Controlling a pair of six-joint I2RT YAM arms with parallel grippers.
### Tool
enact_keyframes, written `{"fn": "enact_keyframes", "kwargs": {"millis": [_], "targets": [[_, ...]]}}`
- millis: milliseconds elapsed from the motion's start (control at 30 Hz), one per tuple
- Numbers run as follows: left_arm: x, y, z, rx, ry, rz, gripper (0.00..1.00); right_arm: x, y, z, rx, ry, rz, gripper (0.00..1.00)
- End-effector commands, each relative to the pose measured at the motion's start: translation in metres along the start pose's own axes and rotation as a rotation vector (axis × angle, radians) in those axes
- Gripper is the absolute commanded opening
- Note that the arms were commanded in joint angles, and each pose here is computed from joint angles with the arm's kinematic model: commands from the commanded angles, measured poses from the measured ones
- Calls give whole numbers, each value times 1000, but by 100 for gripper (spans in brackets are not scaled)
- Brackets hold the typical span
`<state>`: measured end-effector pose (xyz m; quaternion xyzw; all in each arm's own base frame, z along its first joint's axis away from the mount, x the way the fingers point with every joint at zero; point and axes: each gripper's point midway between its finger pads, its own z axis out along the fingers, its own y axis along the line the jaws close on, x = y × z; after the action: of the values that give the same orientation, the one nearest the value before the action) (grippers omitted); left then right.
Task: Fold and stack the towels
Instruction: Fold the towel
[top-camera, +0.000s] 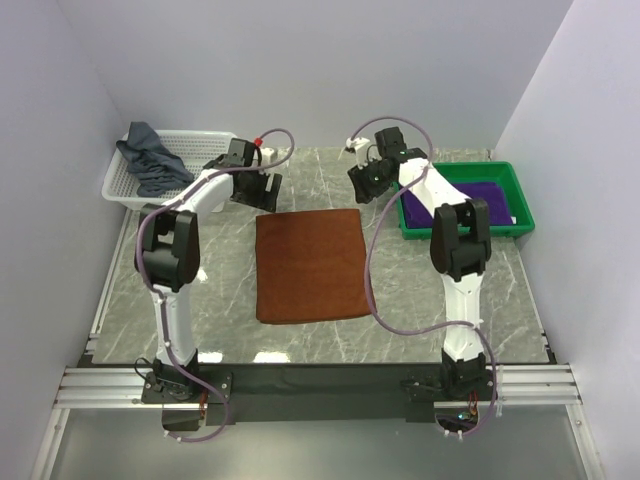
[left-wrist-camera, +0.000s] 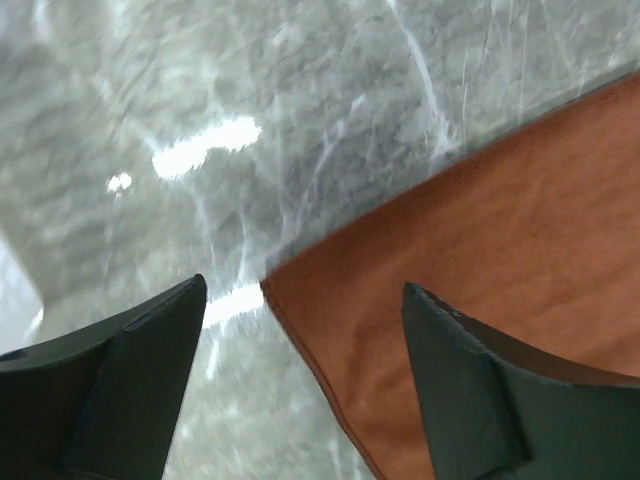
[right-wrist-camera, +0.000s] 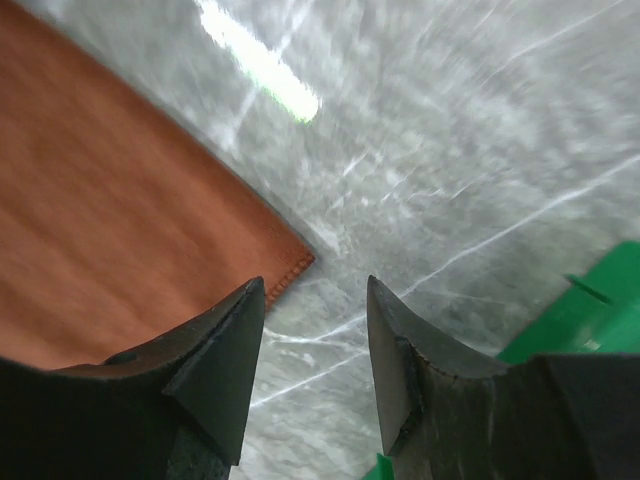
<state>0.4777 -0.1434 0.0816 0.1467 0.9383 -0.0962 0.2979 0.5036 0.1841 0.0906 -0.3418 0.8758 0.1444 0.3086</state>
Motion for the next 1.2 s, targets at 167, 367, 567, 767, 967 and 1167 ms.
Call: {"fn": "enact_keyframes", "kwargs": {"millis": [167, 367, 567, 767, 967, 1167], "targets": [[-27, -9, 11, 109, -41, 188, 74, 1, 11, 16, -64, 61, -133, 49], [-12, -12, 27, 136, -8, 169, 68, 0, 16, 31, -41, 77, -184, 47], [-5, -14, 36, 150, 9, 145, 62, 1, 21, 41, -34, 101, -202, 43], [-1, -11, 38, 139, 26, 148, 60, 7, 16, 46, -3, 119, -210, 41], [1, -11, 38, 137, 32, 147, 59, 14, 13, 52, 16, 145, -206, 37], [3, -10, 39, 135, 45, 146, 59, 24, 12, 57, 18, 170, -207, 34]]}}
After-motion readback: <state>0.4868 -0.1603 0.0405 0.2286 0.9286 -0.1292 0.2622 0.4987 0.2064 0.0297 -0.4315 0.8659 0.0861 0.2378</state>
